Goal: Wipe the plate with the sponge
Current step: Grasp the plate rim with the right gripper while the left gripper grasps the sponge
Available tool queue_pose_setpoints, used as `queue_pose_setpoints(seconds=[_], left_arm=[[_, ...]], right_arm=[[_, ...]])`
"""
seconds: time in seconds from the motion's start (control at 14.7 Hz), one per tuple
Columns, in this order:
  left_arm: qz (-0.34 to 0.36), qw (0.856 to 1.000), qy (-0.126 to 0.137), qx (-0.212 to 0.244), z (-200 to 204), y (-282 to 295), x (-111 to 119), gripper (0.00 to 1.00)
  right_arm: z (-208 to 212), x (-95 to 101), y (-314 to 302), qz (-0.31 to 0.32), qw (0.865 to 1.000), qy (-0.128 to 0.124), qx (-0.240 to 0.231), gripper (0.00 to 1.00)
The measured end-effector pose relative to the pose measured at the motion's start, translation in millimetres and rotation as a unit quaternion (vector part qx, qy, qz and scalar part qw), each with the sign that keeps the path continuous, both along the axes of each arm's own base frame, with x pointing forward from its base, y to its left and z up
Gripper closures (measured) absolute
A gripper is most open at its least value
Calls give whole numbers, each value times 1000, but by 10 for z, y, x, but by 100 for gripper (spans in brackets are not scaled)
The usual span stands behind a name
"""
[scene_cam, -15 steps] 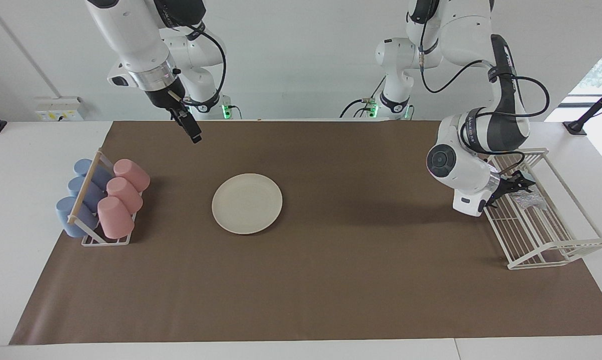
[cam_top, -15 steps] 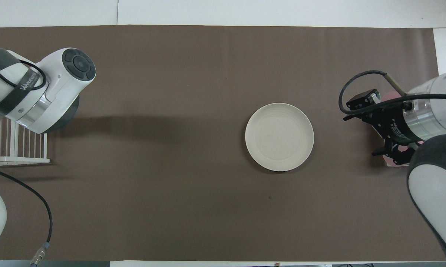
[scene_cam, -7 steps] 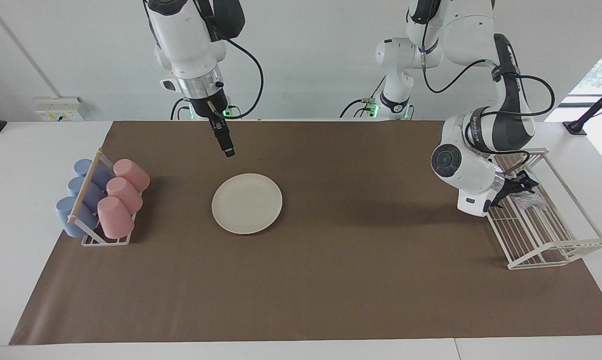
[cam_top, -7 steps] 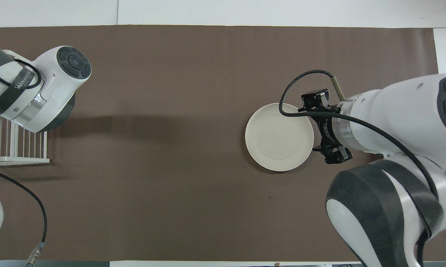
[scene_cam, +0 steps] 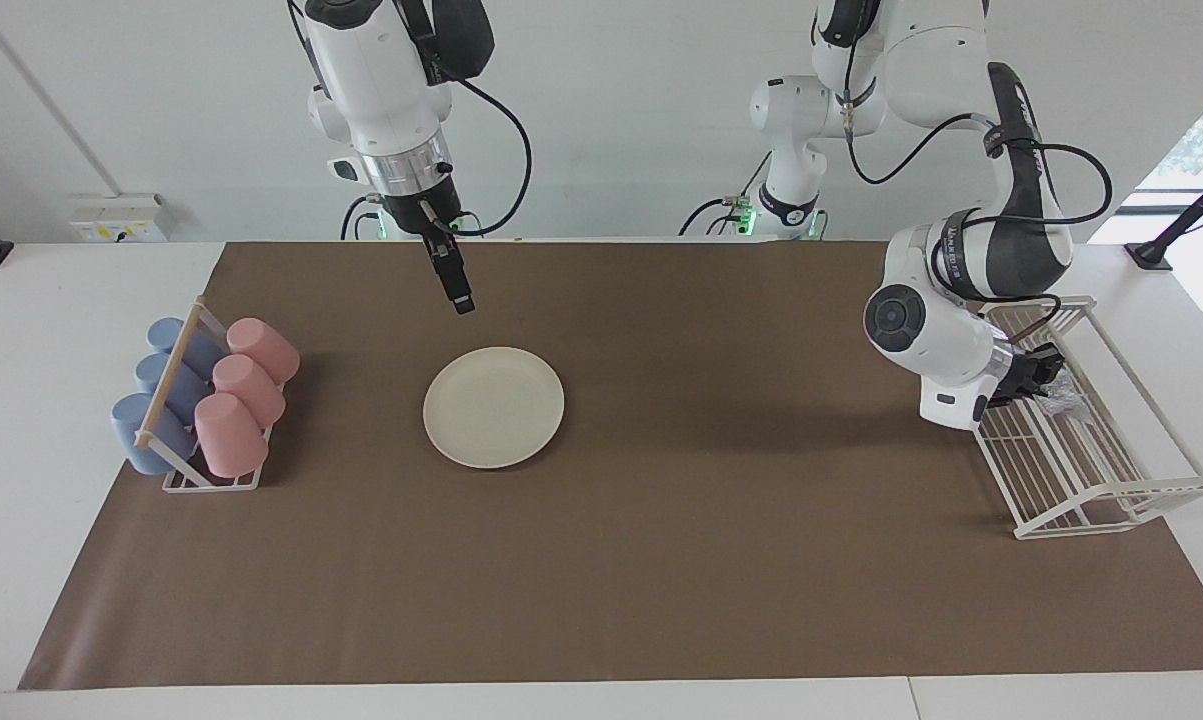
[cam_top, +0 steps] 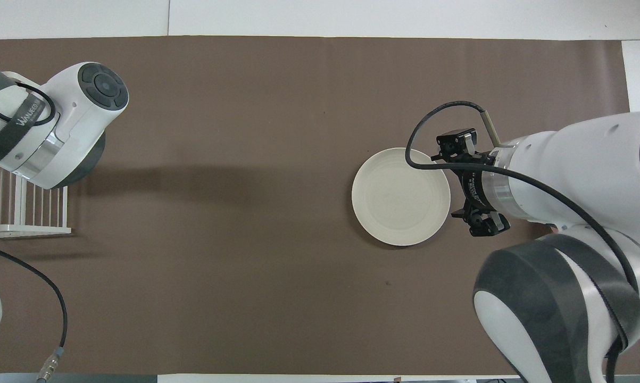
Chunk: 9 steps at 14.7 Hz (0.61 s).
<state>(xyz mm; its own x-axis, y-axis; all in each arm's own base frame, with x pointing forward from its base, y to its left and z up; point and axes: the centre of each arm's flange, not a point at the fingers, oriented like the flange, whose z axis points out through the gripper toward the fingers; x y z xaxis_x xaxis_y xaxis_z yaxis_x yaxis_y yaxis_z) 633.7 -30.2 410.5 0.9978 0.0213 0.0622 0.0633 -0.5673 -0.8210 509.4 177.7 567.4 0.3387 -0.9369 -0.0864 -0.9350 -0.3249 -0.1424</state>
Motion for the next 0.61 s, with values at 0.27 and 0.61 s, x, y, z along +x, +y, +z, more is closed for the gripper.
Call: queue_pose_setpoints(seconds=[0.27, 0.61], left_arm=[[29, 998, -29, -39, 338, -26, 66, 96], [111, 975, -39, -189, 1099, -230, -81, 96]], right_arm=[[45, 46, 11, -28, 999, -21, 11, 0], [-26, 16, 239, -64, 996, -7, 57, 0]])
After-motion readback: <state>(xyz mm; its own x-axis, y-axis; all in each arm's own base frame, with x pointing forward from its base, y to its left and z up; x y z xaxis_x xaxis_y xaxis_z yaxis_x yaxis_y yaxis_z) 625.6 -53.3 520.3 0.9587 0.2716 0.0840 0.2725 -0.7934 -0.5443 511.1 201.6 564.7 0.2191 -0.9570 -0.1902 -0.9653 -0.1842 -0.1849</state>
